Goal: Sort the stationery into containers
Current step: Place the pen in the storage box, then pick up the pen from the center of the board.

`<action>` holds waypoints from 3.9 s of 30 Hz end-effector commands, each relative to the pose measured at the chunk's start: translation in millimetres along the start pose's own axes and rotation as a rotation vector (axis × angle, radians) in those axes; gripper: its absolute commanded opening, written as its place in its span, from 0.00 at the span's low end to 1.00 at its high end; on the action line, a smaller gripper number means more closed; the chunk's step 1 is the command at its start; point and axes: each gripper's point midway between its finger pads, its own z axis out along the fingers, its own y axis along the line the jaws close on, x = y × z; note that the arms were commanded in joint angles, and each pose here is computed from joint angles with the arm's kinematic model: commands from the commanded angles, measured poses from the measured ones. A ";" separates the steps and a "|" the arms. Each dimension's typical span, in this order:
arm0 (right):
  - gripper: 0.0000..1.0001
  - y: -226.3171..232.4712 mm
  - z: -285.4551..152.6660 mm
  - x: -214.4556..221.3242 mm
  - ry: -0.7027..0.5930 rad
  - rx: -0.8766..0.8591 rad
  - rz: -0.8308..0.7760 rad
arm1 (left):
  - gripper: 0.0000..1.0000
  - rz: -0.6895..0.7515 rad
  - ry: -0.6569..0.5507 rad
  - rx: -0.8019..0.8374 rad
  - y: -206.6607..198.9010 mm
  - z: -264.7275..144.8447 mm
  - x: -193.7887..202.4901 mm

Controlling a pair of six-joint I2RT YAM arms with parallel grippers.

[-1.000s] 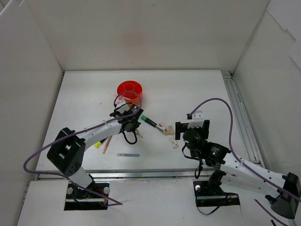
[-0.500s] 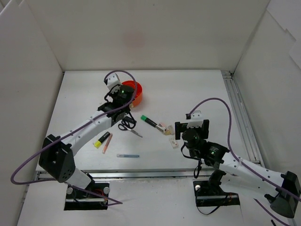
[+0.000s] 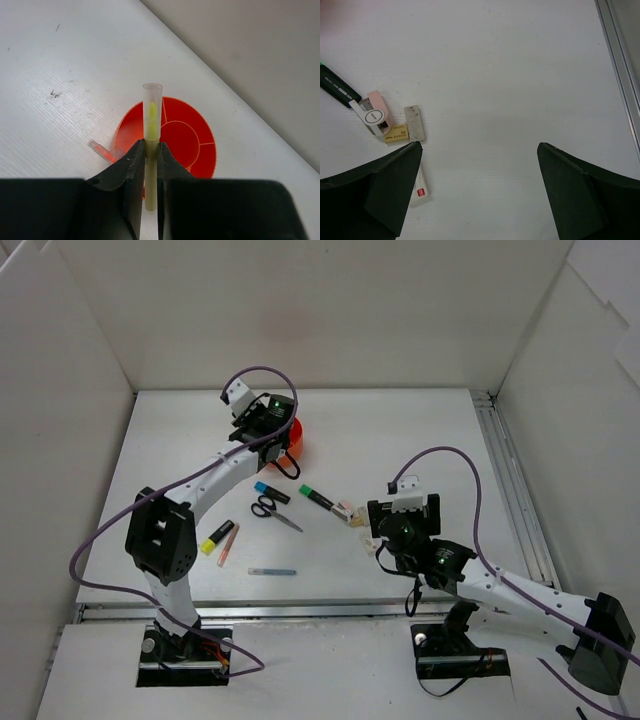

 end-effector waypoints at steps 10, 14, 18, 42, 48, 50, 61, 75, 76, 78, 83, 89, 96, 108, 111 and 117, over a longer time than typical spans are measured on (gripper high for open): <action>0.98 -9.6 -2.7 -21.5 -0.078 0.031 0.121 | 0.00 -0.109 -0.089 -0.097 -2.0 20.3 -6.1; 0.98 -12.1 -3.4 -21.1 -0.081 0.032 0.127 | 0.00 -0.143 -0.094 -0.146 2.5 25.8 0.8; 0.98 -11.5 -3.5 -19.4 -0.079 0.025 0.132 | 0.00 -0.202 -0.119 -0.219 13.5 30.1 6.7; 0.98 -4.0 -4.7 -17.6 -0.071 -0.035 0.114 | 0.48 -0.193 -0.139 -0.188 4.0 -12.2 8.4; 0.98 32.2 -12.4 -26.3 -0.088 -0.265 0.022 | 0.85 -0.143 -0.067 -0.017 -13.3 -45.9 -32.7; 0.98 52.1 -17.7 -28.3 -0.094 -0.384 -0.048 | 0.98 -0.052 -0.035 0.062 -12.6 -52.5 -29.1; 0.98 211.6 -59.9 21.6 0.066 -1.012 -0.477 | 1.00 0.236 0.338 0.276 105.6 -102.1 7.6; 0.95 352.5 -79.1 54.5 0.023 -1.224 -0.765 | 0.99 0.101 0.397 0.103 243.8 -140.6 39.1; 0.95 356.8 -73.7 58.9 0.036 -1.210 -0.778 | 0.99 0.092 0.398 0.100 246.9 -141.3 39.1; 0.83 357.2 -69.9 64.9 0.054 -1.202 -0.787 | 1.00 0.092 0.410 0.083 253.6 -143.0 43.4; 0.75 353.7 -66.7 85.4 0.105 -1.198 -0.792 | 1.00 0.088 0.399 0.071 260.1 -144.1 42.9; 0.25 343.2 -54.3 99.1 0.142 -1.130 -0.797 | 1.00 0.093 0.388 0.055 262.3 -142.1 39.5; 0.00 339.1 -61.3 69.2 0.007 -1.144 -0.762 | 1.00 0.110 0.376 0.018 267.9 -137.9 37.8; 0.00 293.7 -26.1 -90.4 -0.373 -1.132 -0.563 | 1.00 0.145 0.427 0.072 259.0 -130.8 42.7; 0.00 278.5 -17.2 -131.7 -0.478 -1.187 -0.549 | 1.00 0.153 0.458 0.081 257.6 -128.2 47.9; 0.00 268.6 9.3 -182.2 -0.618 -1.283 -0.558 | 1.00 0.150 0.484 0.106 254.0 -124.9 52.7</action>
